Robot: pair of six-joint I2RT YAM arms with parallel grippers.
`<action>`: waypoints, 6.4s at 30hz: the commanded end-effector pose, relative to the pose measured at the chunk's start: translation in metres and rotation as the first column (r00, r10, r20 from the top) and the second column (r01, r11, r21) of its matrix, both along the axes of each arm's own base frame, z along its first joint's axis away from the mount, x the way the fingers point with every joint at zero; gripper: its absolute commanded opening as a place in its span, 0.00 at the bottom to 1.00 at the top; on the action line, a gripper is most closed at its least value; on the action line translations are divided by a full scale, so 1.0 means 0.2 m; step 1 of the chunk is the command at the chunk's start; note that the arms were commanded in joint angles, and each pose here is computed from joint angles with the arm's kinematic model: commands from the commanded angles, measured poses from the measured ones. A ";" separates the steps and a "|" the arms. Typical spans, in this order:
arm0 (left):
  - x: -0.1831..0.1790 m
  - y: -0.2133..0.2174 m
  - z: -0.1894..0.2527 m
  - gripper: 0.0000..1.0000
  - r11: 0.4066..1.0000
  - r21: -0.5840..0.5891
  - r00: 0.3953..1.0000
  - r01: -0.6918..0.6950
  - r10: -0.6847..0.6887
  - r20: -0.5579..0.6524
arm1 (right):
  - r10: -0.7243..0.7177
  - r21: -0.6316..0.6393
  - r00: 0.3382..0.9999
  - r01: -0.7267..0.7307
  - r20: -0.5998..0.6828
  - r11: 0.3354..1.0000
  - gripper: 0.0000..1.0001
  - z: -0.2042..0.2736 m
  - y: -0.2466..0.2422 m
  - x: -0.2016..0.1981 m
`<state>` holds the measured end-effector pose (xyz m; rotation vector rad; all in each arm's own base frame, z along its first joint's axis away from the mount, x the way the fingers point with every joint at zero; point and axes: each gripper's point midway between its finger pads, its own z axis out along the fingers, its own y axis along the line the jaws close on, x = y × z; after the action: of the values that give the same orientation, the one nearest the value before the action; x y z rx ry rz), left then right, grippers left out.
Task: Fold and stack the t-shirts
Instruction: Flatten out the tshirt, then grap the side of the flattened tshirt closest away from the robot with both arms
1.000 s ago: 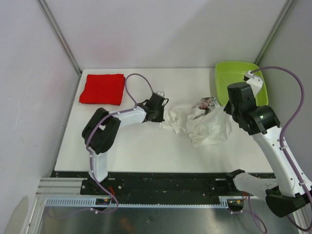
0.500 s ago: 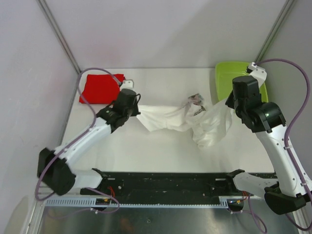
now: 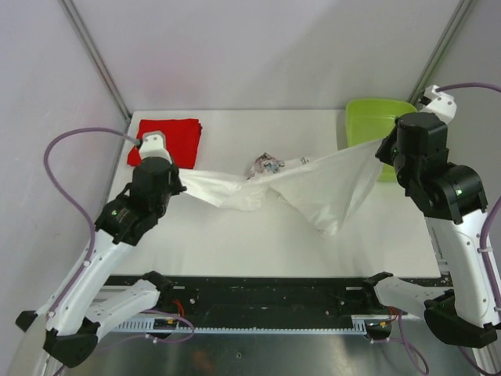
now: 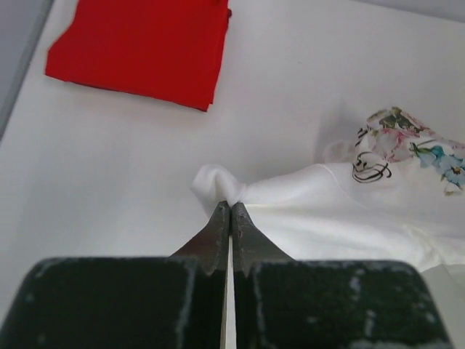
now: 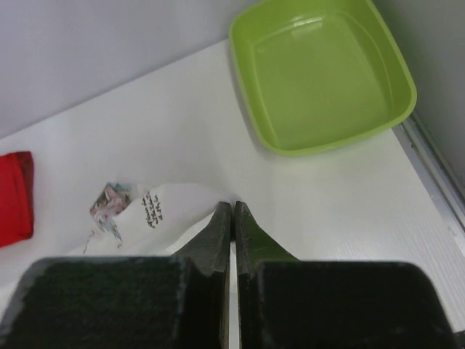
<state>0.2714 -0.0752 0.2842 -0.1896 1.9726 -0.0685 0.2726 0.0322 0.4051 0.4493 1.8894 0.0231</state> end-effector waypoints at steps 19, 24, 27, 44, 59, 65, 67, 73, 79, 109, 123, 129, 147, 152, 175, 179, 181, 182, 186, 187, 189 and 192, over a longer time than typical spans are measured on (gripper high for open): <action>0.33 0.04 0.18 0.00 0.997 0.041 0.998 -0.067 0.067 0.012 | -0.050 0.009 0.999 0.050 -0.022 0.999 0.00 -0.15 -0.03 0.47; 0.10 0.14 0.41 0.00 0.998 -0.015 0.984 -0.063 0.065 0.166 | -0.043 0.025 0.995 0.041 0.093 0.999 0.00 0.09 -0.06 0.31; -0.08 0.22 0.56 0.00 0.996 -0.059 0.957 -0.060 0.074 0.279 | -0.038 0.046 0.983 0.030 0.181 0.999 0.00 0.25 -0.10 0.16; -0.49 0.44 1.38 0.00 0.976 -0.213 0.764 -0.045 0.171 0.622 | 0.067 0.107 0.820 -0.155 0.569 0.982 0.00 0.98 -0.12 -0.44; -0.61 0.59 1.61 0.00 0.965 -0.222 0.681 -0.142 0.258 0.685 | 0.164 0.131 0.780 -0.301 0.604 0.945 0.00 1.02 0.01 -0.45; -0.79 0.69 1.68 0.00 0.954 -0.259 0.620 -0.151 0.295 0.727 | 0.216 0.137 0.728 -0.393 0.651 0.909 0.00 1.09 0.07 -0.55; -0.84 0.71 1.72 0.00 0.952 -0.271 0.599 -0.145 0.303 0.741 | 0.224 0.136 0.713 -0.410 0.664 0.902 0.00 1.11 0.08 -0.58; -0.76 0.67 1.81 0.00 0.957 -0.253 0.594 -0.141 0.286 0.752 | 0.249 0.145 0.716 -0.440 0.652 0.886 0.00 1.09 0.12 -0.55; -0.25 0.45 1.67 0.00 0.978 -0.118 0.704 -0.174 0.208 0.679 | 0.261 0.186 0.822 -0.400 0.506 0.898 0.00 0.78 0.18 -0.14; 1.78 -0.06 -0.21 0.00 0.993 0.081 0.996 -0.080 0.076 0.050 | 0.036 0.124 0.989 -0.018 -0.145 0.992 0.00 -1.11 0.05 1.62; 1.87 -0.13 -0.17 0.72 0.999 0.030 0.997 0.020 -0.023 0.080 | 0.038 0.046 0.978 -0.029 -0.204 0.999 0.73 -1.10 0.02 1.65; 1.69 -0.08 -0.05 0.94 0.999 -0.039 0.997 -0.012 0.015 0.073 | 0.073 0.070 0.971 -0.058 -0.226 0.996 0.78 -0.97 0.11 1.50; 0.63 -0.13 -0.63 0.53 0.982 -0.191 0.959 0.006 -0.060 -0.277 | 0.141 0.212 0.911 -0.061 -0.386 0.975 0.57 -1.25 0.23 0.69; 0.44 -0.01 -0.71 0.52 0.983 -0.146 0.949 -0.113 0.063 -0.310 | 0.175 0.241 0.899 -0.081 -0.401 0.967 0.55 -1.34 0.32 0.46; 0.38 0.19 -1.28 0.34 0.947 0.056 0.761 -0.318 0.290 -0.581 | 0.179 0.256 0.833 -0.046 -0.524 0.966 0.57 -1.77 0.28 0.29; 0.47 0.21 -1.27 0.14 0.945 0.104 0.766 -0.311 0.314 -0.561 | 0.176 0.267 0.820 -0.030 -0.545 0.963 0.57 -1.86 0.27 0.31; 0.55 0.22 -1.24 0.06 0.946 0.118 0.780 -0.302 0.316 -0.540 | 0.171 0.263 0.817 -0.025 -0.551 0.965 0.56 -1.89 0.27 0.33; 0.58 0.22 -1.22 0.03 0.947 0.124 0.788 -0.298 0.317 -0.528 | 0.169 0.260 0.813 -0.022 -0.557 0.965 0.56 -1.91 0.27 0.34; 0.72 0.22 -1.17 0.00 0.950 0.146 0.812 -0.277 0.312 -0.493 | 0.164 0.253 0.798 -0.015 -0.580 0.967 0.45 -1.98 0.28 0.40; 0.76 0.22 -1.15 0.00 0.950 0.154 0.818 -0.271 0.312 -0.484 | 0.162 0.249 0.794 -0.013 -0.586 0.968 0.41 -2.00 0.28 0.42; 0.82 0.22 -1.13 0.00 0.951 0.170 0.828 -0.259 0.309 -0.467 | 0.153 0.237 0.788 -0.009 -0.596 0.971 0.34 -2.03 0.28 0.46; 0.91 0.21 -1.08 0.00 0.958 0.164 0.848 -0.237 0.286 -0.446 | 0.136 0.212 0.786 -0.006 -0.603 0.977 0.21 -2.05 0.27 0.54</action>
<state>0.4200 -0.0405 0.0434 -0.4893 2.4937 0.2552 0.3727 0.0914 0.0209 0.5494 2.5276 0.1986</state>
